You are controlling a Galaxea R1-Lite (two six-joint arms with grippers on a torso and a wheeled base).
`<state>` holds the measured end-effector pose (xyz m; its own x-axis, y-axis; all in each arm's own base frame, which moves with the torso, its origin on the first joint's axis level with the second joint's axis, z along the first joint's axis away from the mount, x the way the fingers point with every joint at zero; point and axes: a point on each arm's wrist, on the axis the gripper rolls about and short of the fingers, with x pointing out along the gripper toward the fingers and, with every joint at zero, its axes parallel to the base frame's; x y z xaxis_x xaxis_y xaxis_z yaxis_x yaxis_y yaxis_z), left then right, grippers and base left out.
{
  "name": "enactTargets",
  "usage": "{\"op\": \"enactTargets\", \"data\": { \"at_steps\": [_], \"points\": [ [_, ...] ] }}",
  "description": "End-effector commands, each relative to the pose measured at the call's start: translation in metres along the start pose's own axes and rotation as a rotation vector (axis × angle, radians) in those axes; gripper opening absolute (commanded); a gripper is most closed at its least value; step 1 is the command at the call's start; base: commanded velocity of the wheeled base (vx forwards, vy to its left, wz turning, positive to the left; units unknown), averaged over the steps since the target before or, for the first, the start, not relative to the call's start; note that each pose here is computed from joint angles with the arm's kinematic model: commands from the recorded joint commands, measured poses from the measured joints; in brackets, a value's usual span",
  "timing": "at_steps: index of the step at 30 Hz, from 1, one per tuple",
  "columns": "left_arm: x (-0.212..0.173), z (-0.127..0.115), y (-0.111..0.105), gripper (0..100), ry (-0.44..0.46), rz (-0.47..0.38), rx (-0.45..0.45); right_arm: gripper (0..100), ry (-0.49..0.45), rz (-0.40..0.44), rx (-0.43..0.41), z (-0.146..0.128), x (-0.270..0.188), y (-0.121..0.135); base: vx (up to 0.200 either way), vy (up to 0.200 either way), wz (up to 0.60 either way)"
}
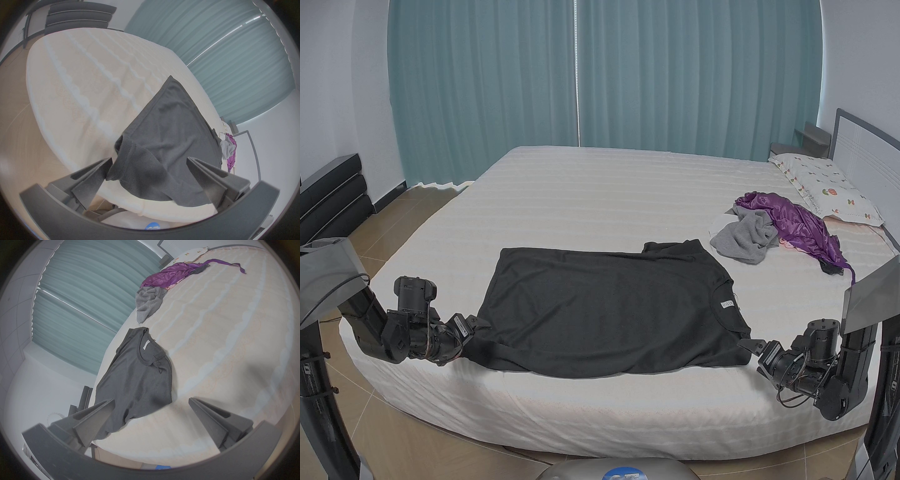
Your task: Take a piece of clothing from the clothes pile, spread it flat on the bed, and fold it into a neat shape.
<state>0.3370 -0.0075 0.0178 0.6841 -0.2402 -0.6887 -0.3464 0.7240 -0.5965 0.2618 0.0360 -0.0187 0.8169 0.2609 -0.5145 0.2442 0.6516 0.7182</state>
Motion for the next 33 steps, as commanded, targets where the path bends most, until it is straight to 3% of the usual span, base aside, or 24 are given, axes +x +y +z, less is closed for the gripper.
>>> {"op": "enactTargets", "data": {
  "at_steps": [1,6,7,25,33],
  "points": [
    [-0.005,-0.006,0.007,100,0.018,0.016,0.008,100,-0.003,0.008,-0.002,0.0,-0.003,0.001,0.0,0.0,0.0],
    [-0.005,-0.002,0.005,100,-0.002,0.017,0.016,100,-0.002,0.007,-0.002,0.0,-0.003,0.001,0.0,0.0,0.0],
    [-0.009,0.001,0.004,0,-0.018,0.013,0.014,100,-0.001,0.007,-0.003,-0.001,-0.003,0.001,0.0,0.0,0.0],
    [-0.013,0.016,-0.007,0,-0.078,-0.008,0.027,100,-0.004,0.011,-0.004,0.0,-0.002,0.002,0.0,0.0,0.0],
    [-0.039,0.017,-0.017,0,-0.082,0.024,0.024,100,-0.007,0.014,-0.003,0.001,-0.001,0.002,0.0,0.0,0.0]
  ]
}}
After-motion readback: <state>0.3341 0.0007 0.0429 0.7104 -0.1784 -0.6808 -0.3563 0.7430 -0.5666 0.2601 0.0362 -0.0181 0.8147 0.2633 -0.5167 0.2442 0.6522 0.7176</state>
